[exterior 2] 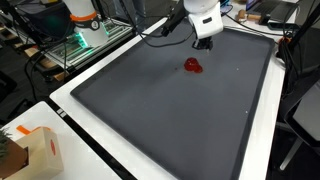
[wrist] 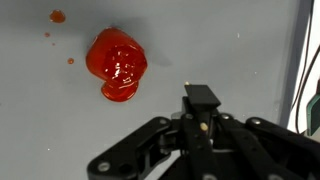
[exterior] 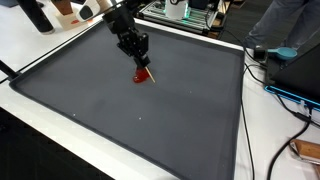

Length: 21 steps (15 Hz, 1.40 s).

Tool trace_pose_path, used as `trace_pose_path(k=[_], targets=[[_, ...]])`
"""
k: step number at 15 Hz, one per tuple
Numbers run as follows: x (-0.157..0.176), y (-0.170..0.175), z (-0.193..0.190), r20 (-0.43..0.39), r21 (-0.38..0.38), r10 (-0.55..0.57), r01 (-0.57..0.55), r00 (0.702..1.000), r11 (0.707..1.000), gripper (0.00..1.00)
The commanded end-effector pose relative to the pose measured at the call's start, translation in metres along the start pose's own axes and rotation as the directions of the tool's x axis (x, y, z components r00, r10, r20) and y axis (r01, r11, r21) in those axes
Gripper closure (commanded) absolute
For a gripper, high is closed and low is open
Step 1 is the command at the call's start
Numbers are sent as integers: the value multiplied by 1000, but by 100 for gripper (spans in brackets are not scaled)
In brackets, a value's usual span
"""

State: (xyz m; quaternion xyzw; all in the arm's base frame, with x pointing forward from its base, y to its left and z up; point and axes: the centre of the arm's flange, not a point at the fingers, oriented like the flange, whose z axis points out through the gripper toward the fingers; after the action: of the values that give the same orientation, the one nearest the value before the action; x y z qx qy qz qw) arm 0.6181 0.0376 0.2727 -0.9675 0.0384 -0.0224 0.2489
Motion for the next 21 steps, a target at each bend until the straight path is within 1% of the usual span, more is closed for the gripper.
trace_pose_path(k=[1,13,21], targets=[[-11,4,4,-18,25,26,-25,999,999,97],[-11,6,5,-9,42,50,-50,999,998,97],[-11,7,-9,-4,47,15,-15,1000,999,97]])
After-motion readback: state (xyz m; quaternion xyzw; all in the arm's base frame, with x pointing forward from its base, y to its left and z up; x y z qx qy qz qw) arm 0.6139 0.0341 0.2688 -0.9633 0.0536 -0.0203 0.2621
